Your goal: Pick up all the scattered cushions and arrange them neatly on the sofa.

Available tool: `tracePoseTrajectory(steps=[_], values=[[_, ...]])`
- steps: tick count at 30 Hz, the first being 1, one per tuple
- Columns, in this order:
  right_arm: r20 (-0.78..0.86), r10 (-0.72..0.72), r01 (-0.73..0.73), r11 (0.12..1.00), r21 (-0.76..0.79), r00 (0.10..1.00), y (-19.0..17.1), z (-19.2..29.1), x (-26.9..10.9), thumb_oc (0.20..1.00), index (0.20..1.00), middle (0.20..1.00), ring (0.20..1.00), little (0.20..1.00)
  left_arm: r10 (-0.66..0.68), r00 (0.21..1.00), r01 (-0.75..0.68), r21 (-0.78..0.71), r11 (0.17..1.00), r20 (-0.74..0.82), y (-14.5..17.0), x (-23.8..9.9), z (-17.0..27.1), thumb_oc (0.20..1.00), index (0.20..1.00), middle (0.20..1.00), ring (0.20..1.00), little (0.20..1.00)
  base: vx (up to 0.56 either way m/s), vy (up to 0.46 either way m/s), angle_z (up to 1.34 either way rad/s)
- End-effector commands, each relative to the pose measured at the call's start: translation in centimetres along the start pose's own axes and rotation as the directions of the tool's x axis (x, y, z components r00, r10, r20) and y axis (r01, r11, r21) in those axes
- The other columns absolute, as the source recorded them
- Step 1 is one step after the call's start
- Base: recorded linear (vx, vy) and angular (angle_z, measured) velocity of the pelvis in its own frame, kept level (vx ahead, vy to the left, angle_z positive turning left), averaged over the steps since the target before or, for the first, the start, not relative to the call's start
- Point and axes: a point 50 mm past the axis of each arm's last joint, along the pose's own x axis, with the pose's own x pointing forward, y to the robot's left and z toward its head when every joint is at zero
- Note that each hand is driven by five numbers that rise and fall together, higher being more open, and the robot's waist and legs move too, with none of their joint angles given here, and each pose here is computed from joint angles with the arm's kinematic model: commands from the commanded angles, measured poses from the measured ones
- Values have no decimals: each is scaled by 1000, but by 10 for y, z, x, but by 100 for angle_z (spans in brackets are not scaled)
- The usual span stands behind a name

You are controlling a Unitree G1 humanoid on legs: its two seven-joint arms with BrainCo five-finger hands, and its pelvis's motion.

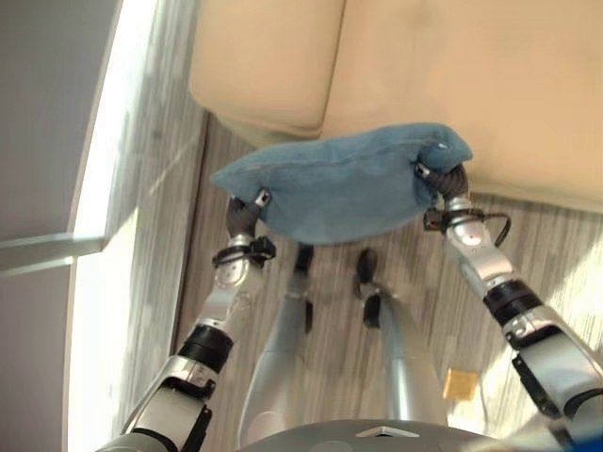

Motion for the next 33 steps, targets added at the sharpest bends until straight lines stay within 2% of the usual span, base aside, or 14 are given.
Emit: tracePoseTrajectory(steps=[1,8,10,12,19,23,27,33], values=[[338,114,-136,990,43,934,32,81,20,200,200,200,200,200,-257,926,243,86,966,277,-58,32,70,200,200,200,200,200,-43,30,-14],[137,141,-150,987,56,981,24,11,-26,200,200,200,200,200,-259,959,255,51,966,113,-36,-5,18,200,200,200,200,200,77,9,0],[114,139,-146,987,64,984,22,4,-32,200,200,200,200,200,-256,961,251,57,966,100,-32,-9,14,200,200,200,200,200,174,45,0],[2,98,-98,992,75,995,1,-26,-61,200,200,200,200,200,-235,972,233,80,969,13,-9,-31,-5,200,200,200,200,200,278,124,-13],[-152,112,-107,993,45,982,-12,-59,-99,200,200,200,200,200,-180,971,201,129,971,-159,30,-71,-36,200,200,200,200,200,128,-33,-115],[-166,52,-44,998,52,985,-25,-61,-104,200,200,200,200,200,-189,966,212,124,969,-177,23,-69,-43,200,200,200,200,200,84,-300,54],[-191,72,-64,997,47,979,-27,-65,-109,200,200,200,200,200,-160,972,180,107,978,-172,29,-73,-41,200,200,200,200,200,88,-117,19],[-189,118,-107,992,70,975,-15,-66,-104,200,200,200,200,200,-141,976,160,109,981,-168,40,-76,-37,200,200,200,200,200,111,86,-83]])
